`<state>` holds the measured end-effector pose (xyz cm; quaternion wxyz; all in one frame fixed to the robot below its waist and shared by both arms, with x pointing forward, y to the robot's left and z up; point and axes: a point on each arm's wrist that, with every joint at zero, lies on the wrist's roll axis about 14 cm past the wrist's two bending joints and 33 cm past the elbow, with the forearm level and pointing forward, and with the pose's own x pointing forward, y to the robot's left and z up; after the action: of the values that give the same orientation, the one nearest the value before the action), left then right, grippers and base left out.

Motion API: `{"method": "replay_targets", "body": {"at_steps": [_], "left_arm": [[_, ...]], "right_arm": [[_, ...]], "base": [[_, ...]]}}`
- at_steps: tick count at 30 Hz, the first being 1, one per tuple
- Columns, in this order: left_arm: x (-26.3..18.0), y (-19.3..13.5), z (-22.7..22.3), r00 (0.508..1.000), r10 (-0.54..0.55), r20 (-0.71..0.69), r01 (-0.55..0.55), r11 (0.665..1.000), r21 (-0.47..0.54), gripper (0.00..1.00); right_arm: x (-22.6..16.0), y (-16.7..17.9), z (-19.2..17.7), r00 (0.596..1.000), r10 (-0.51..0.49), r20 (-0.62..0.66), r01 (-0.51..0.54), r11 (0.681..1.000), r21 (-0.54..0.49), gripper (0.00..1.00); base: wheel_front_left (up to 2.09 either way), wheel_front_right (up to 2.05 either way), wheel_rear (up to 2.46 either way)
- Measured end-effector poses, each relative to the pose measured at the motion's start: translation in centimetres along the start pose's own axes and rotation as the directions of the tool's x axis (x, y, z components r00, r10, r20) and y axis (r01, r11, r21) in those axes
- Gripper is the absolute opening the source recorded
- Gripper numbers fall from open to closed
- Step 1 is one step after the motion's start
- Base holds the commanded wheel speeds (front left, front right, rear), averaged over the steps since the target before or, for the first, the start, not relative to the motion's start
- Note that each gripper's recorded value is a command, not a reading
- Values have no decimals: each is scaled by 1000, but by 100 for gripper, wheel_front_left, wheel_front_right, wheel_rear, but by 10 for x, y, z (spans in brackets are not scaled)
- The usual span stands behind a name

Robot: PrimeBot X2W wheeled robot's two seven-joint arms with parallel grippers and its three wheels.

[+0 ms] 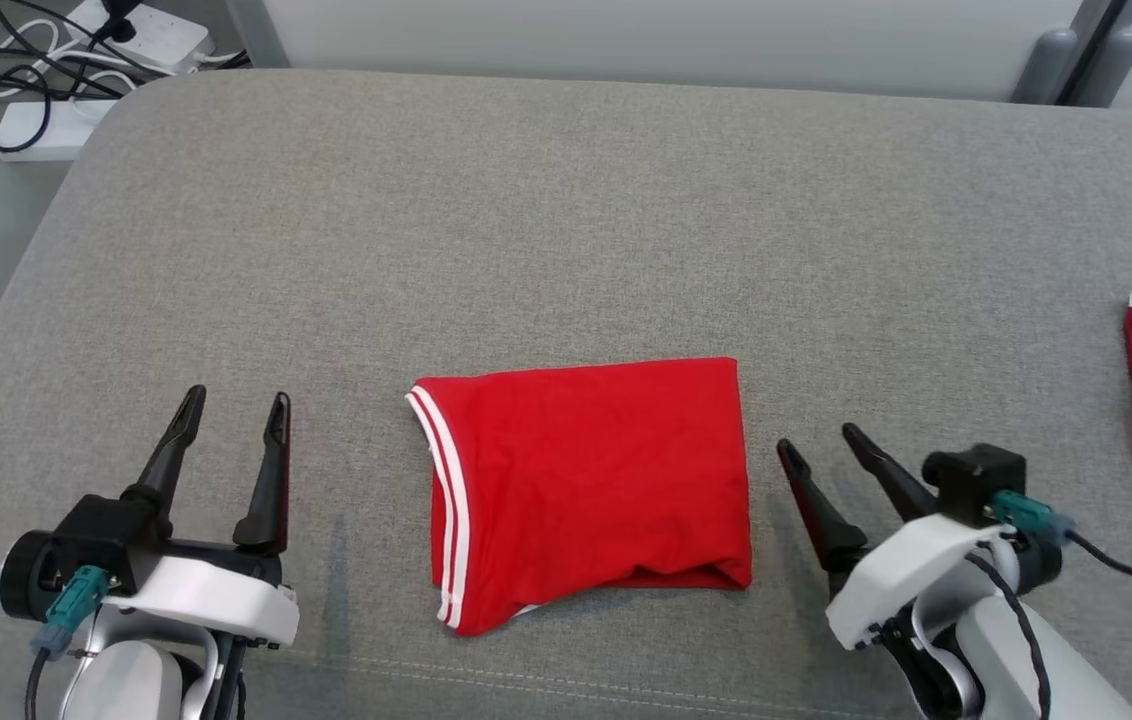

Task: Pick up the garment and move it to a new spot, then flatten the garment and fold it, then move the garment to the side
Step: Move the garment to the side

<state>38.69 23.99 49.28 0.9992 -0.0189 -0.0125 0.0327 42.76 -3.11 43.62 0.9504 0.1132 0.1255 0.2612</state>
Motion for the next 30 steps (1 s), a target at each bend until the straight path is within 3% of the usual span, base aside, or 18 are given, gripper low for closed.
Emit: {"method": "replay_targets", "body": {"at_steps": [3, 11, 12, 13, 21, 30], "left_arm": [[-1, -3, -4, 1000, -3, -11, 3, 1000, -4, 100], [0, -2, -5, 1000, 3, -15, -3, 1000, -5, 100], [0, -2, -5, 1000, 4, -16, -4, 1000, -4, 100], [0, -2, -6, 1000, 5, -19, -5, 1000, -4, 100], [9, -14, -6, 999, -39, -14, 39, 999, -4, 100], [41, -64, -6, 978, -208, 3, 208, 978, 15, 100]], "right_arm": [[19, 21, -16, 992, 75, -100, -72, 997, 37, 100], [31, 42, -56, 942, 144, -304, -110, 986, 126, 100], [33, 44, -55, 940, 152, -304, -116, 984, 134, 78], [37, 47, -54, 938, 161, -308, -123, 983, 138, 0], [41, 22, -33, 971, 125, -202, -125, 992, 12, 0], [1, -56, -13, 991, -77, -108, 72, 996, -50, 0]], "base": [[0, 0, 0], [0, 0, 0], [0, 0, 0], [0, 0, 0], [0, 0, 0], [0, 0, 0]]}}
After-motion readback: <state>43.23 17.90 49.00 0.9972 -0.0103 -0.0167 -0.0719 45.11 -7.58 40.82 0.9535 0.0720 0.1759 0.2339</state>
